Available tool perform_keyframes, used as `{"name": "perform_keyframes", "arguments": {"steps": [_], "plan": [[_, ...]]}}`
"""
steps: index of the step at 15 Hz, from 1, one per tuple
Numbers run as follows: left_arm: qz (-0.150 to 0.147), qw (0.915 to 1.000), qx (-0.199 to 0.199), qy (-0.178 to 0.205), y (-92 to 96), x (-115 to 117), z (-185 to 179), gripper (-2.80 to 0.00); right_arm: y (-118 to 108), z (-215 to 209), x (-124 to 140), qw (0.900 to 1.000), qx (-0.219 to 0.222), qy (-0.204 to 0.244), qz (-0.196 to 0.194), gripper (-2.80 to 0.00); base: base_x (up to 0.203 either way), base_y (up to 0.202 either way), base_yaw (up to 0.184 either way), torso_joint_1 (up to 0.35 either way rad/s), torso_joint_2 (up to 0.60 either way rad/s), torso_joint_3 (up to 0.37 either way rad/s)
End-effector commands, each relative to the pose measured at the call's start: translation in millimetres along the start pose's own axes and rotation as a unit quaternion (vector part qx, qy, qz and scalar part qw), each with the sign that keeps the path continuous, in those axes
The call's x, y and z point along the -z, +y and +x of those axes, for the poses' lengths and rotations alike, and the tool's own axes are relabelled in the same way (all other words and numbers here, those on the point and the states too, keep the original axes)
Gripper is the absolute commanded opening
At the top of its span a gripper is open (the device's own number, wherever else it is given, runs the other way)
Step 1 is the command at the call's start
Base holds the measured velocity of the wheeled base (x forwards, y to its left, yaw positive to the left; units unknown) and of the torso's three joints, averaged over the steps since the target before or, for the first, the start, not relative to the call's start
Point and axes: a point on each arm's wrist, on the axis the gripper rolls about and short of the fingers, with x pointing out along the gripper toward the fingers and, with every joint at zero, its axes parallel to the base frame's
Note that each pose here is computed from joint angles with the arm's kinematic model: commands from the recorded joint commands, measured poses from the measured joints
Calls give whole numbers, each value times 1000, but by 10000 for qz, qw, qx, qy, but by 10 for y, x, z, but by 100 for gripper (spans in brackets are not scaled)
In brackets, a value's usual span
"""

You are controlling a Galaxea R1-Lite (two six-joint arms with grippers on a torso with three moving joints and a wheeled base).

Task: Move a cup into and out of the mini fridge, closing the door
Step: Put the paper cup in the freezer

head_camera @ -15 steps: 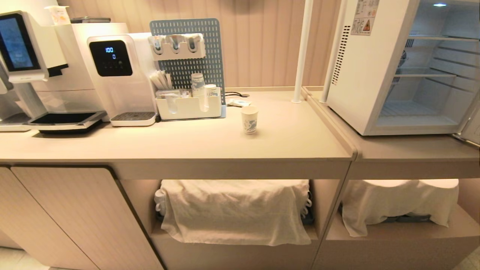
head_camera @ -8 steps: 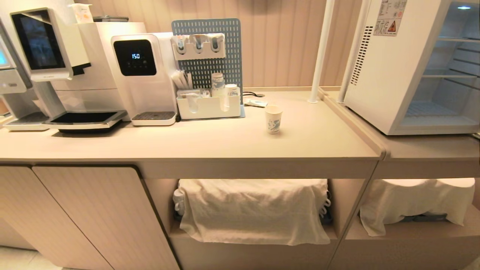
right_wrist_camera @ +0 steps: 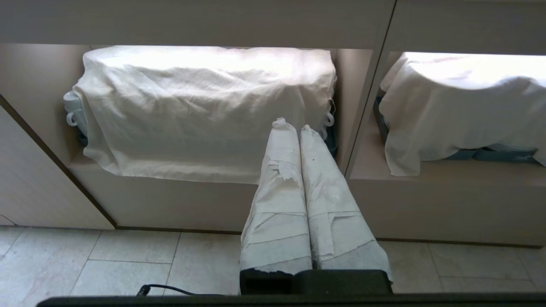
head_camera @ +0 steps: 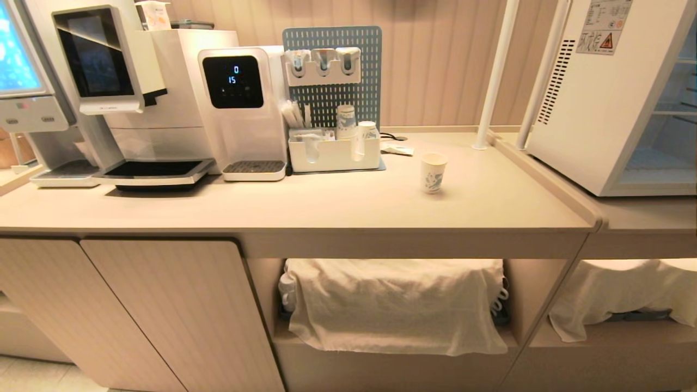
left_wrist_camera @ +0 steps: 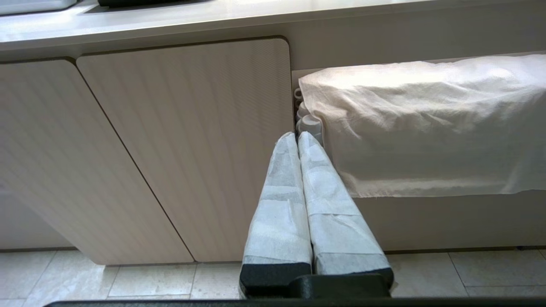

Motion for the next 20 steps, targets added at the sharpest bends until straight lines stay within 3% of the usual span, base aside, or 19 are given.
{"name": "perform_keyframes", "arguments": {"steps": [1,8,16,20], "plan": [[-3,10000,1,13,0,1,1,-280,0,-1,3,10000,-3,-1,-3,-280,0,0,0,0,0,0],[21,10000,-15,6,1,0,1,-280,0,-1,3,10000,-3,-1,-3,-280,10,0,0,0,0,1],[-1,10000,-6,5,0,0,1,-280,0,-1,3,10000,-3,-1,-3,-280,189,0,2,1,3,4],[-141,9999,-54,-7,2,1,1,-280,0,-2,-1,10000,-7,-4,1,-280,29,0,2,0,3,0]]}}
